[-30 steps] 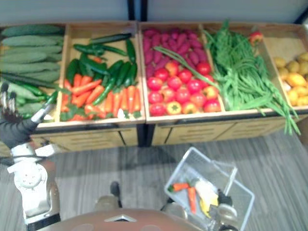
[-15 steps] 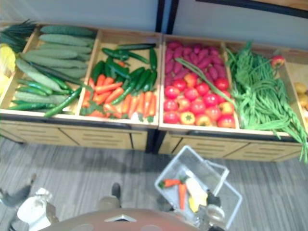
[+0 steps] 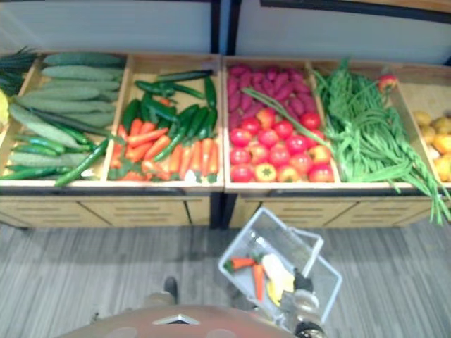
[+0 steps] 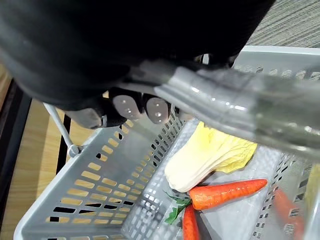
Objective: Pick vegetable in the basket
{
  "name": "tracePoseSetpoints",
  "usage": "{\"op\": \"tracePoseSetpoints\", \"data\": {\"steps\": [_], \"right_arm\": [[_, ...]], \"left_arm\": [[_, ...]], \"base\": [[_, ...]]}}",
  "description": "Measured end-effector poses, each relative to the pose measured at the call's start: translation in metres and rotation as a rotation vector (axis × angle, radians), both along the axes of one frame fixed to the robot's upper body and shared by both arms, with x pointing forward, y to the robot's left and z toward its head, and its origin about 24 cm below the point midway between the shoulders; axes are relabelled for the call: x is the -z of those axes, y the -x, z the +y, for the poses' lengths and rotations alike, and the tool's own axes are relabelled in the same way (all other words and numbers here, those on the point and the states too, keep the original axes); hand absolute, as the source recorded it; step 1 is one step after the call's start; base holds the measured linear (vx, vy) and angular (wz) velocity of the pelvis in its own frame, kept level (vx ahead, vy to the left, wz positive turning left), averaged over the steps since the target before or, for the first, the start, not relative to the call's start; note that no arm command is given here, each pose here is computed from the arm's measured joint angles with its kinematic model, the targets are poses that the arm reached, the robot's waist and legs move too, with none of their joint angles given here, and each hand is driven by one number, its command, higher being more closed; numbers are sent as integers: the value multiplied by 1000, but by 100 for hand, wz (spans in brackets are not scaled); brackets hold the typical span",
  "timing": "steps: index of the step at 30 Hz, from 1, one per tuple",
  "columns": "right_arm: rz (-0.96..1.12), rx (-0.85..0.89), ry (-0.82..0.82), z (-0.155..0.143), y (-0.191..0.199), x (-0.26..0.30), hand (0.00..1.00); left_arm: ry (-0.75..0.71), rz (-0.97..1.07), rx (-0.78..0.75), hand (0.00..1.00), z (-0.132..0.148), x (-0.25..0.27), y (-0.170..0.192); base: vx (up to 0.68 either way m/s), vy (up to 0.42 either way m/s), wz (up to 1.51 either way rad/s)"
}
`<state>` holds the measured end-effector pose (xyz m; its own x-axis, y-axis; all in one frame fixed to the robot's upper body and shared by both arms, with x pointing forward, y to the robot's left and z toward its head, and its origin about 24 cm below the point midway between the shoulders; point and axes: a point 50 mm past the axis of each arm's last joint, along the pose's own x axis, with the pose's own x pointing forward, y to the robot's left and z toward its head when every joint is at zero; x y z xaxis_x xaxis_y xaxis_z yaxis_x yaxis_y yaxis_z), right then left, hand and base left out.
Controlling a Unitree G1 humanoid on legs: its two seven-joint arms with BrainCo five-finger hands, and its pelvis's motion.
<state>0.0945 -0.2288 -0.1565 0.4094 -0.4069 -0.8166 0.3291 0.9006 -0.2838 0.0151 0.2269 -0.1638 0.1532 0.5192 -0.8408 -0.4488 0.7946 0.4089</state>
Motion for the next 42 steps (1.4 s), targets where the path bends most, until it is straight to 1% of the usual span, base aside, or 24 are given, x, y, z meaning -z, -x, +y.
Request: {"op": "tracePoseSetpoints", "data": {"steps": [1, 3, 9, 12, 15, 16, 20, 22, 24, 25, 27, 30, 34, 35, 37, 39, 42], "right_arm": [[0, -11, 0, 1, -1, 0, 100], [-6, -46, -2, 4, -6, -1, 100], [-15, -117, -8, 9, -14, -2, 100], [-27, -129, -11, 10, -19, -3, 100], [-71, -123, -3, 8, -30, -8, 100], [-82, -125, -6, 9, -32, -8, 100], [-143, -155, -8, 15, -45, -14, 100], [-186, -163, -16, 18, -55, -18, 100], [-223, -198, -15, 19, -70, -24, 100], [-247, -192, -1, 15, -76, -28, 100], [-250, -220, 11, 13, -82, -31, 100], [-199, -246, -10, 21, -75, -23, 100], [-150, -264, -16, 23, -67, -18, 100], [-147, -273, -5, 20, -67, -18, 100], [-141, -265, 24, 9, -66, -20, 100], [-133, -235, 42, -2, -62, -20, 100], [-105, -212, 45, -7, -53, -18, 100]], "left_arm": [[10, 1, 16, 0, 0, 0, -1], [37, 3, 93, 0, 1, 1, -6], [59, -7, 200, 0, 1, 1, -15], [63, -23, 218, 0, 3, 0, -22], [62, -44, 201, 0, 5, -1, -27], [45, -43, 219, 0, 11, -3, -29], [-4, -36, 268, 0, 15, -5, -37], [-24, -45, 294, 0, 16, -6, -45], [-20, -47, 315, 0, 13, -6, -46], [-32, -57, 346, 0, 12, -7, -49], [-29, -45, 350, 0, 12, -7, -47], [-32, -35, 359, 0, 12, -6, -48], [-43, -61, 359, 0, 14, -9, -59], [-33, -81, 364, 0, 11, -10, -67], [17, -108, 353, 0, -5, -6, -70], [40, -114, 339, 0, -13, -5, -72], [58, -116, 307, 0, -18, -3, -71]], "base": [[10, -2, -11], [12, -1, -16], [11, -2, -4], [5, -1, 2], [30, 48, -22], [33, 59, -46], [8, 59, -100], [-68, 96, -145], [-166, 105, -200], [-154, 131, -166], [-66, 145, -147], [-3, 5, -171], [44, -242, -159], [52, -506, -149], [-7, -404, -134], [-47, -382, -77], [-16, -281, -52]]}}
